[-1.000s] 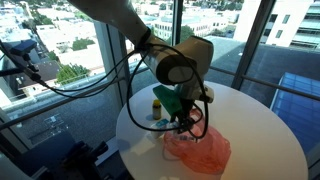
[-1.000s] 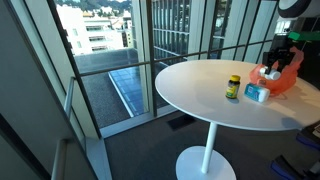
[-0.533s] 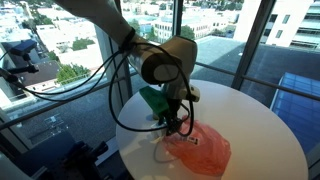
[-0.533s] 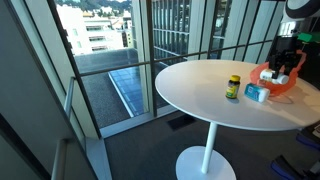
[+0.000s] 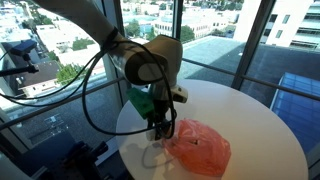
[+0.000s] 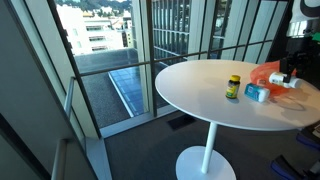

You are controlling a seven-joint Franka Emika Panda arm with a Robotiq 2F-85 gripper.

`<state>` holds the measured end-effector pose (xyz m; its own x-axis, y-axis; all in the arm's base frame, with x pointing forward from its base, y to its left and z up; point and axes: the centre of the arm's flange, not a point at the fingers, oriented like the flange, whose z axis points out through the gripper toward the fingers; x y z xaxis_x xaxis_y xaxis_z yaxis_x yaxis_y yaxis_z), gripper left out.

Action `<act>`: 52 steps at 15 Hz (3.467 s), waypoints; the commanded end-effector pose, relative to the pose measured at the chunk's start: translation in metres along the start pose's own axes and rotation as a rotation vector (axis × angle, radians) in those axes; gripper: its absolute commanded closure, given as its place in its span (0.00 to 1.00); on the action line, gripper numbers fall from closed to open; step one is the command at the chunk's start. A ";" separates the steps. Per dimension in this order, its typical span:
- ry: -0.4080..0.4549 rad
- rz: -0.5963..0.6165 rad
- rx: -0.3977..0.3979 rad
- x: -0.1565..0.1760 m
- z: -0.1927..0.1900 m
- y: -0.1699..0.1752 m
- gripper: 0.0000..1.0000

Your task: Pick up the white medicine bottle from the orange plastic bag and put it on the table, move the orange plastic bag a little to the right and place the white medicine bottle next to the mentos container

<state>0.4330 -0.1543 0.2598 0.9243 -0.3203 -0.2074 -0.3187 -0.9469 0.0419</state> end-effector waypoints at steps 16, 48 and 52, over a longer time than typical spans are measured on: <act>0.073 0.112 -0.018 0.013 0.055 0.040 0.64; 0.063 0.201 -0.073 0.027 -0.041 0.050 0.00; 0.077 0.255 -0.086 0.034 -0.047 0.072 0.00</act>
<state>0.4493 -0.2173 0.2925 0.8551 -0.5061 -0.1126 -0.4916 -0.8604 0.1340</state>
